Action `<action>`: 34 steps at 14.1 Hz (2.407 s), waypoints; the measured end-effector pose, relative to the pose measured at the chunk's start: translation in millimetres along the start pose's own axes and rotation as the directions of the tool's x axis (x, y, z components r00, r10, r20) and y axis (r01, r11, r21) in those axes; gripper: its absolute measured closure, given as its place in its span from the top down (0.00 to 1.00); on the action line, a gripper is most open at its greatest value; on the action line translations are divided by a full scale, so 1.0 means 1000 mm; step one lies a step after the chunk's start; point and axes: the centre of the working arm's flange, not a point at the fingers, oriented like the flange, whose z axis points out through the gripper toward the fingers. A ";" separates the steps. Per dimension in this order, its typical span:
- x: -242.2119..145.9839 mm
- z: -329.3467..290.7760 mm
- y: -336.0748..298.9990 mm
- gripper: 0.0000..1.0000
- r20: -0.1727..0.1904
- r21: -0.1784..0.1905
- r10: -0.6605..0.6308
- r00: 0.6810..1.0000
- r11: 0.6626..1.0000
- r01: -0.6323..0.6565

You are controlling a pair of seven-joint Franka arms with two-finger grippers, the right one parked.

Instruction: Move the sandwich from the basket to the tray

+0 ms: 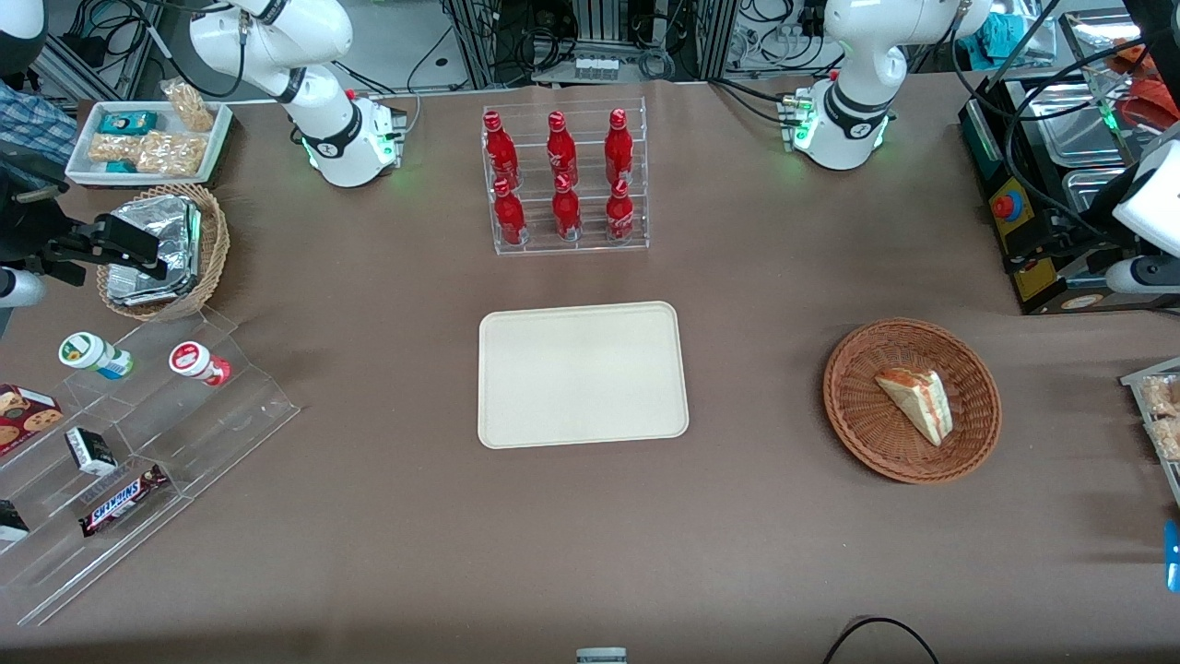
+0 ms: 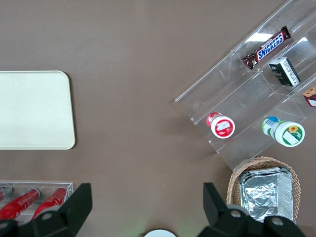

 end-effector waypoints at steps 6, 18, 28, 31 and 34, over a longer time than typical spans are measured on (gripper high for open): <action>0.001 0.001 0.001 1.00 0.002 -0.003 0.001 1.000 1.000 0.000; 0.020 0.061 -0.003 1.00 0.089 -0.005 -0.005 0.996 1.000 0.006; 0.039 0.274 -0.039 1.00 -0.008 -0.011 -0.260 0.966 0.966 0.260; 0.046 0.287 -0.033 1.00 -0.022 -0.024 -0.545 0.838 0.839 0.544; 0.051 0.308 -0.023 1.00 -0.022 -0.032 -0.673 0.740 0.740 0.672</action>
